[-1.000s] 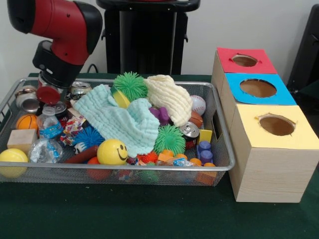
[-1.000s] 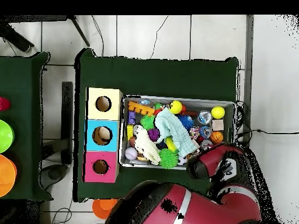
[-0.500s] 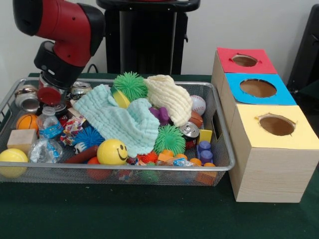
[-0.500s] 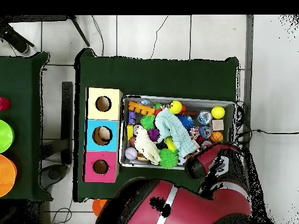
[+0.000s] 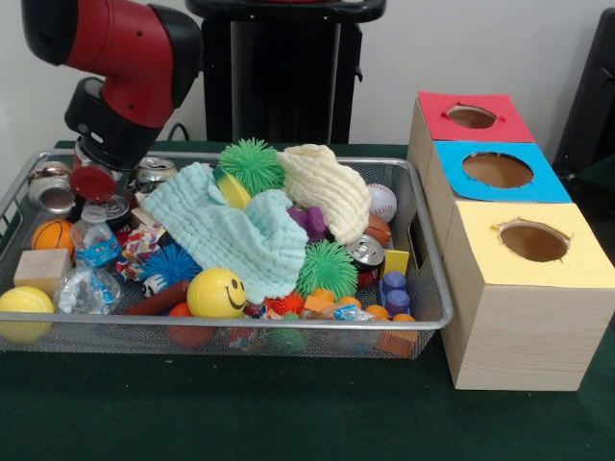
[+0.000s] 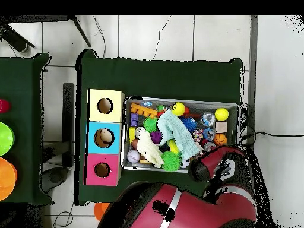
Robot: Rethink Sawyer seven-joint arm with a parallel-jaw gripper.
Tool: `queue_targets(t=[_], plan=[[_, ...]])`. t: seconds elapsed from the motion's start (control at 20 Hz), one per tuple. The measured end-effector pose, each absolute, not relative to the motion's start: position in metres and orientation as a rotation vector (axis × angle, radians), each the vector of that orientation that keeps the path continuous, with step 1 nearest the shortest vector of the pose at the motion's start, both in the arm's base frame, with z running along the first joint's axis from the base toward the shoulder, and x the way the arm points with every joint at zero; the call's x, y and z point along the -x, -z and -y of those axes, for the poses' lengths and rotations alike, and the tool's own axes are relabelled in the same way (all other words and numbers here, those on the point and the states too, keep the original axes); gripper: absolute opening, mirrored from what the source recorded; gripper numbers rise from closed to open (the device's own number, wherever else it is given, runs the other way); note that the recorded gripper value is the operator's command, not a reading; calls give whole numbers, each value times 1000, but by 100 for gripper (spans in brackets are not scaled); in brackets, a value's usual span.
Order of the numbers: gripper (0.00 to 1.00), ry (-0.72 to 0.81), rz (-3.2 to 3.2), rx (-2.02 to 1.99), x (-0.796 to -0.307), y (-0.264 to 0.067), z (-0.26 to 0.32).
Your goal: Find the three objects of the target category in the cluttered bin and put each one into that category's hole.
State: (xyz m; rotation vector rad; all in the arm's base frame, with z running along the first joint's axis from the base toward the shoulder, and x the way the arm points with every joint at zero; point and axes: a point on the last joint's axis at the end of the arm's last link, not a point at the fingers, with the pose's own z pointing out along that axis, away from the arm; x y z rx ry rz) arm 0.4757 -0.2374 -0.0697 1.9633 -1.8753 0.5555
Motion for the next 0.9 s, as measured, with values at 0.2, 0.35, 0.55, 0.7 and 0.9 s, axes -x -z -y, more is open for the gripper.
queue_targets(t=[0.2,0.35,0.55,0.7,0.9], plan=[[0,-556,1887,-1952,-476,69,238],[0,-558,1884,-1943,-474,67,242],[0,-565,1872,-1912,-466,59,255],[0,-573,1861,-1890,-460,53,266],[0,-578,1860,-1887,-458,51,268]])
